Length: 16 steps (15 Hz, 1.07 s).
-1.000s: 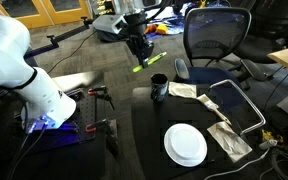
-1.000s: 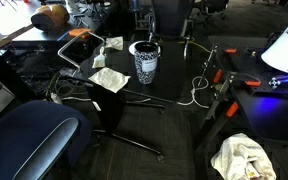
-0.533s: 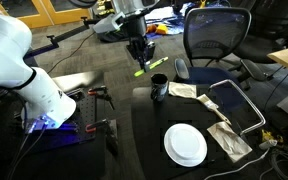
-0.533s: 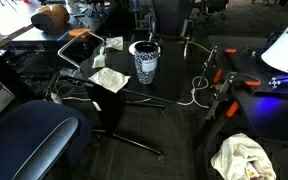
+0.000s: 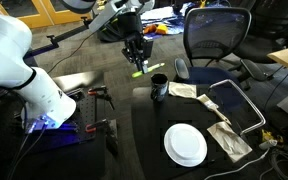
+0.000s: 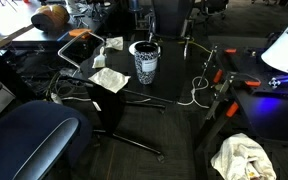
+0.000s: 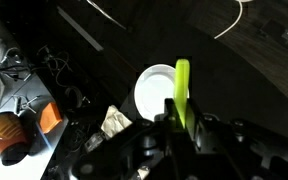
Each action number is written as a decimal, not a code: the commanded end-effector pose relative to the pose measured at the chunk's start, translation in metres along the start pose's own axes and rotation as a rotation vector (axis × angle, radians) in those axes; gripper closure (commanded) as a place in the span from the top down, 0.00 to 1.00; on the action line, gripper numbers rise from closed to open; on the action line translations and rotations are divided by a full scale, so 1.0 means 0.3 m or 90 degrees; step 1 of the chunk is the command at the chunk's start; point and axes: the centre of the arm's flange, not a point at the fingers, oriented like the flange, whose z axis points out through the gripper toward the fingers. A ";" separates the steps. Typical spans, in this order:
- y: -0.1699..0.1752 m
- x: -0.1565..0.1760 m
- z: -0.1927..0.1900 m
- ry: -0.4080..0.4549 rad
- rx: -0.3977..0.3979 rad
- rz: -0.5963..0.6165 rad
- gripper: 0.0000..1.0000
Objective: Put the marker in the cup
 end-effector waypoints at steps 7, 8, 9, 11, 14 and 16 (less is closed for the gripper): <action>-0.109 0.058 -0.109 -0.069 -0.166 -0.198 0.04; -0.122 0.064 -0.118 -0.068 -0.178 -0.223 0.04; -0.140 0.072 -0.127 -0.066 -0.188 -0.257 0.04; -0.176 0.084 -0.139 -0.067 -0.209 -0.320 0.04; -0.227 0.101 -0.132 -0.090 -0.264 -0.381 0.04; -0.234 0.094 -0.114 -0.123 -0.325 -0.367 0.04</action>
